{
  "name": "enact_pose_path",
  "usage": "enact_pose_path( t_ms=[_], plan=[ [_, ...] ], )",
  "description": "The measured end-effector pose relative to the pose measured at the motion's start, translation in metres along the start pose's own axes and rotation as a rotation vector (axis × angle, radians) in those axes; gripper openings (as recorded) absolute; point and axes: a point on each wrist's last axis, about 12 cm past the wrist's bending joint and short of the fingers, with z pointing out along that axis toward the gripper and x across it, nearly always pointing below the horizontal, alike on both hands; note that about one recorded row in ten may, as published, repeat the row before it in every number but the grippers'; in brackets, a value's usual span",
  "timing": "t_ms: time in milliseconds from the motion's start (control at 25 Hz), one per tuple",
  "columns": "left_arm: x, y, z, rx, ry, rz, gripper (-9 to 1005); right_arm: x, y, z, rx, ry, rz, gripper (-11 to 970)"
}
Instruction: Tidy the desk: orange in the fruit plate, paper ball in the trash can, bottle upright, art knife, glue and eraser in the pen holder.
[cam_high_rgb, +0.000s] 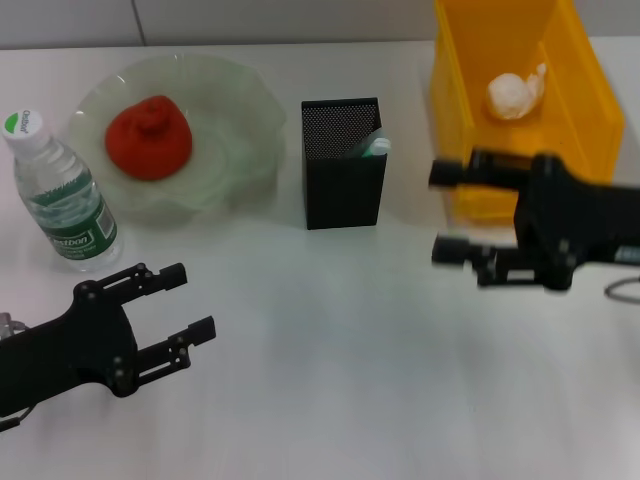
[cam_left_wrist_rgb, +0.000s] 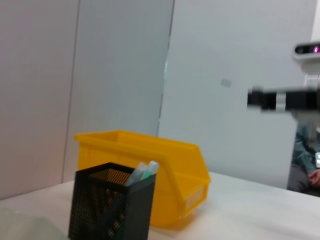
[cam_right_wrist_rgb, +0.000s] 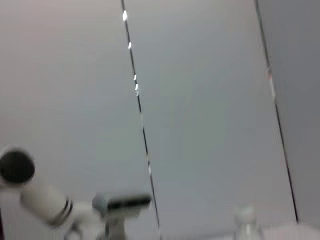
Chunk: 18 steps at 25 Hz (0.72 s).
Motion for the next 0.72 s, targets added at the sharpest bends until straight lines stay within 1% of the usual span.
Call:
enact_pose_path(
  t_ms=[160, 320, 400, 600, 720],
  plan=[
    [-0.001, 0.0, 0.002, 0.014, -0.005, -0.001, 690, 0.021, 0.008, 0.001, 0.017, 0.048, 0.01, 768],
    [-0.001, -0.001, 0.004, 0.029, 0.002, -0.007, 690, 0.041, 0.013, 0.007, 0.023, 0.115, 0.03, 768],
    [-0.001, -0.001, 0.005, 0.037, 0.003, -0.007, 690, 0.049, 0.015, 0.011, 0.034, 0.124, 0.023, 768],
    [-0.001, -0.003, 0.009, 0.062, 0.009, -0.008, 690, 0.063, 0.02, 0.016, 0.057, 0.142, -0.006, 768],
    [0.0, -0.004, 0.014, 0.079, 0.017, -0.008, 690, 0.066, 0.021, 0.019, 0.055, 0.154, -0.01, 768]
  ],
)
